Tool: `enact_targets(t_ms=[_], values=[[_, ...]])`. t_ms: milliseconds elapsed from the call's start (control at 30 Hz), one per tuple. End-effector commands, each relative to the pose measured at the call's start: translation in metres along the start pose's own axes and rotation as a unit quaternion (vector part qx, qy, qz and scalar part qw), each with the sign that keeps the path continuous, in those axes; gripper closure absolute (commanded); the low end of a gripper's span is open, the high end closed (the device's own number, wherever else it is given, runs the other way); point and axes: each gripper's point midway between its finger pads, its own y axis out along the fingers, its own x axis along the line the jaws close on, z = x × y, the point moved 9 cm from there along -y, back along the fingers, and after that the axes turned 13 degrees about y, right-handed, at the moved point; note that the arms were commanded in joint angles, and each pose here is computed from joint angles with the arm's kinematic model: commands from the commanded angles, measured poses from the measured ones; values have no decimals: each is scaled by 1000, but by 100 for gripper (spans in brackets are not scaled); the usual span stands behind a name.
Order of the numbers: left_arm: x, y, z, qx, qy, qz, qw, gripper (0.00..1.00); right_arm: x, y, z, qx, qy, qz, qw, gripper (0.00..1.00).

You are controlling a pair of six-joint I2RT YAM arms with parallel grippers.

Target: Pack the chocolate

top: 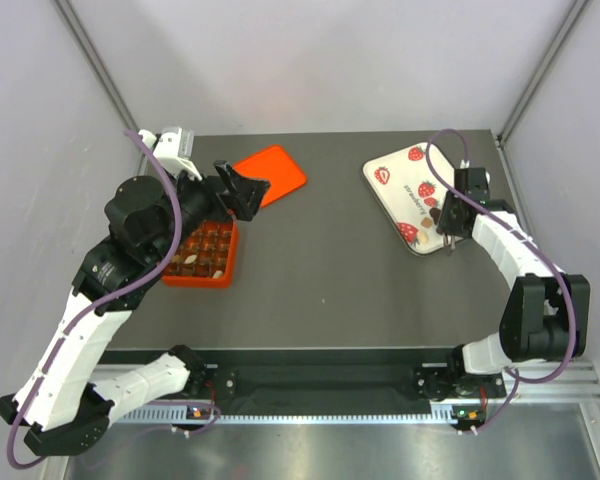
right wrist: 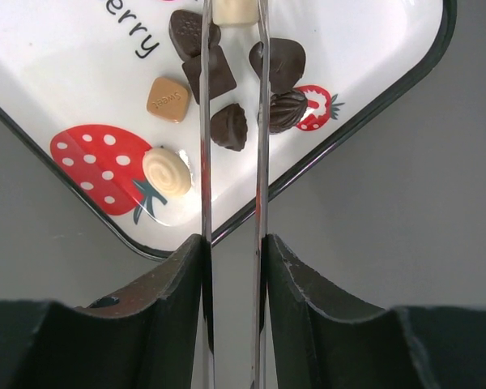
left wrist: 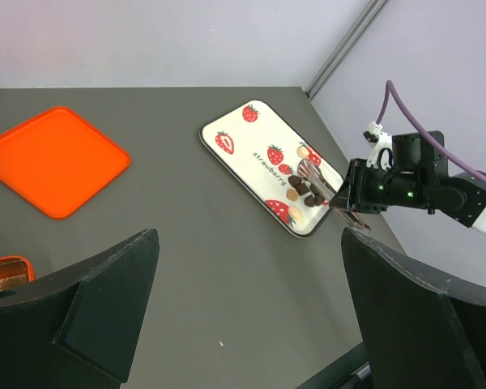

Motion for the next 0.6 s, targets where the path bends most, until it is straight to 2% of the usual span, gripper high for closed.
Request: enact_targets(t_ms=[0,133,433,500,567], values=[[0,-5,-10,-29,2,1,1000,1,6,-3,-21,-41,5,-21,999,67],[0,-6,-13,-32,4,2,999,1,10,-14,-32,-63,1,-36,997,70],[-4,-7,-24,-44,5,11,999,1,37,-54,-46,-117,0,-99,988,72],[-5,-8,-28,-50,8,13,999,1,60,-61,-40,-135,-3,-142,981,72],[-3,-7,-28,-50,11,5,999,1,88,-66,-18,-127,-10,-191,973,72]])
